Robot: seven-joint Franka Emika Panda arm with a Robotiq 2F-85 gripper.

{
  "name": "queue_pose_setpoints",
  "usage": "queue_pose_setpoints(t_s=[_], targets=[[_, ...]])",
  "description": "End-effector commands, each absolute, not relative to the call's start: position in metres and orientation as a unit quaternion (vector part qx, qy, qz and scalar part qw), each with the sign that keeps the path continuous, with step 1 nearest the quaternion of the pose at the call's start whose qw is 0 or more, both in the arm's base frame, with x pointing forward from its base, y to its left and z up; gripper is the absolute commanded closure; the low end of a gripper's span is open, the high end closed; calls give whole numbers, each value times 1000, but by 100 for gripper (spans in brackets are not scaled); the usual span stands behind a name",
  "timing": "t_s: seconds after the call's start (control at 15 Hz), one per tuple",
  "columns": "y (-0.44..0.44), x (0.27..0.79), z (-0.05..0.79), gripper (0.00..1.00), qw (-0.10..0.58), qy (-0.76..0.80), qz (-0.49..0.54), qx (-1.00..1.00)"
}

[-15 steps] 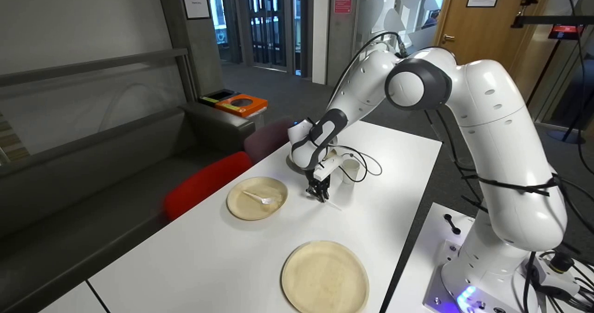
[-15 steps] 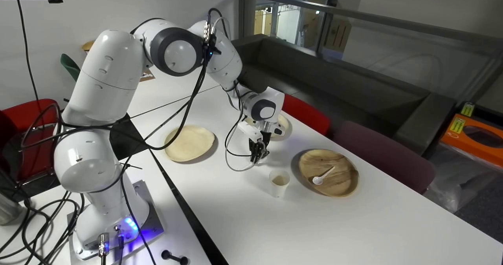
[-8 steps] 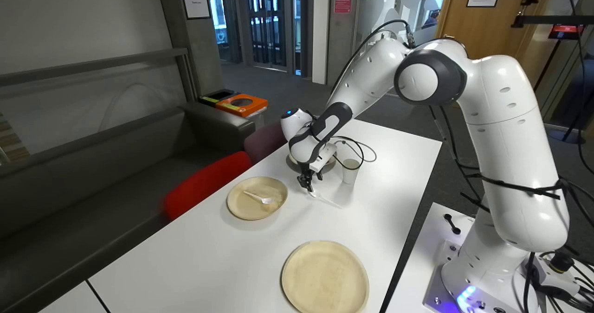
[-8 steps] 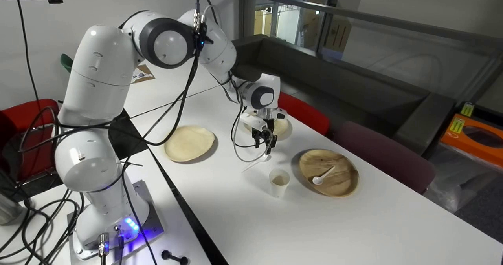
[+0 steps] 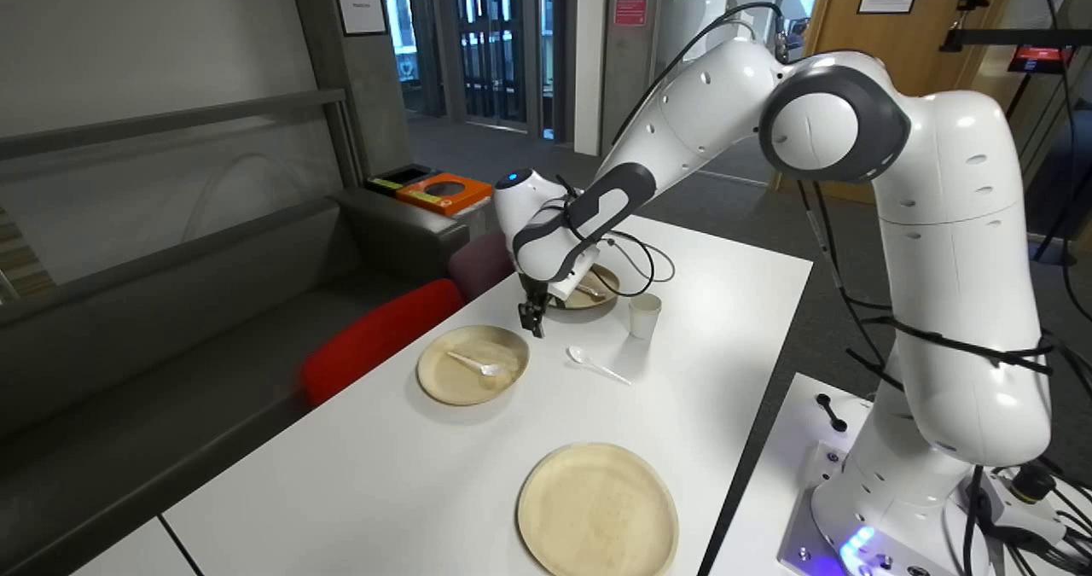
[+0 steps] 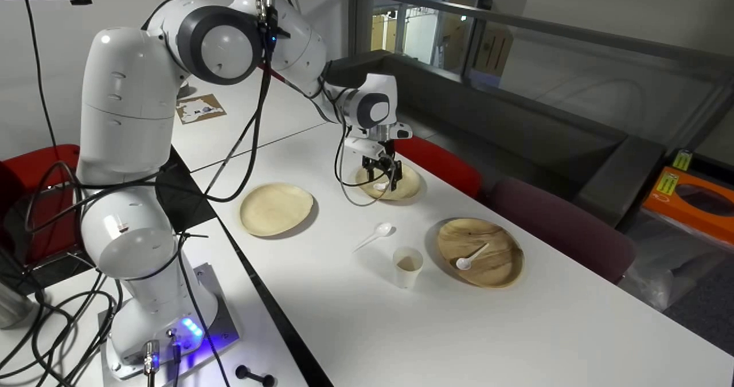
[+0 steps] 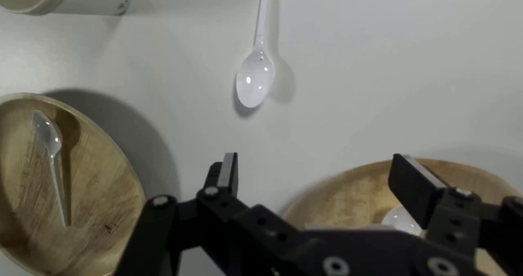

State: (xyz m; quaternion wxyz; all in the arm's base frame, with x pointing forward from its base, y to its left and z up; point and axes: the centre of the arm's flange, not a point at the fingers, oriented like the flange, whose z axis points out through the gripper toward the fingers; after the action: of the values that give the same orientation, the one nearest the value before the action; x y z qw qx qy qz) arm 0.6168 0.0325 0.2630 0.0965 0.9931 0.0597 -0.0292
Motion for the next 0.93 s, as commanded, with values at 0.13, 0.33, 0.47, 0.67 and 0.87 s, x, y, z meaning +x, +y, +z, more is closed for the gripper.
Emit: queue_pose_setpoints(t_s=[0.13,0.33,0.47,0.67,0.87], targets=[[54,635,274,0,28,-9,-24,999],[58,646,272,0,37,-76,-1,996],[59,655,267,0,50,-98,-2,994],[65,673,259,0,64,-86,-3,994],[76,693,253,0,74,-55,-7,996]])
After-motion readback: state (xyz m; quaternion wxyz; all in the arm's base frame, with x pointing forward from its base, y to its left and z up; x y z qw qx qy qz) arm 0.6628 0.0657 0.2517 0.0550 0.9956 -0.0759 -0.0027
